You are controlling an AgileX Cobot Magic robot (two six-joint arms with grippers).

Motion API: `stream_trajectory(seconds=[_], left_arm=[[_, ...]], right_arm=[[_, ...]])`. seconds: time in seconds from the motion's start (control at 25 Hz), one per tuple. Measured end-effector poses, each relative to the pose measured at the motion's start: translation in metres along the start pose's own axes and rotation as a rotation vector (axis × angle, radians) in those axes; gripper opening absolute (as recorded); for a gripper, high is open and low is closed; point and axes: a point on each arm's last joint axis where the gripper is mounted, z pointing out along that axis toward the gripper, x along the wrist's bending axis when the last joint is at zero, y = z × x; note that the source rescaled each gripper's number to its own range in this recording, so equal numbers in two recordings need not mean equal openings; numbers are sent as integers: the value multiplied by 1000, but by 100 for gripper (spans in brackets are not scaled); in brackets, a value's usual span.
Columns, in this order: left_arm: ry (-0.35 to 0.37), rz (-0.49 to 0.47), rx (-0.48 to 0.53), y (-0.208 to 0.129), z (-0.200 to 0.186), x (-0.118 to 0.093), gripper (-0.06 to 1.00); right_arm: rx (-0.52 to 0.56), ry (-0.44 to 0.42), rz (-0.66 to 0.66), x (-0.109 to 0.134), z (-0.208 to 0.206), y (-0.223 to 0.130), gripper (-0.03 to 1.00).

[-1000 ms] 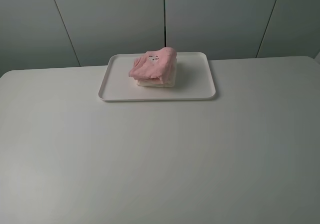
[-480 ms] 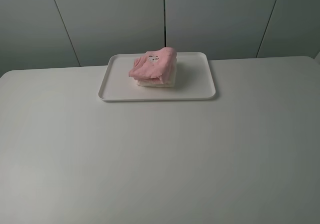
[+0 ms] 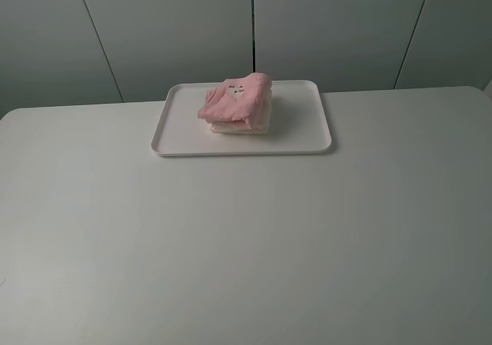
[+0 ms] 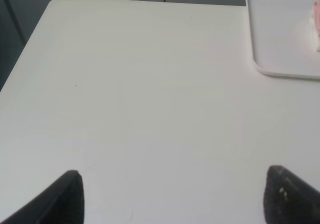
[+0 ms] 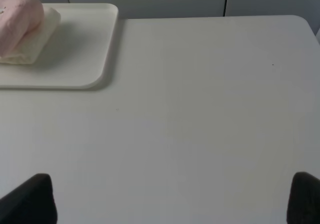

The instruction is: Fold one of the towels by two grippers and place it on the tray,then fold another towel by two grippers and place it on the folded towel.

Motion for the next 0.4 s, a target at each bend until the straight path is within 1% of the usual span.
stream_trajectory(seconds=[0.4], left_arm=[[0,0,0,0,0,0,93]], right_arm=[[0,0,0,0,0,0,100]])
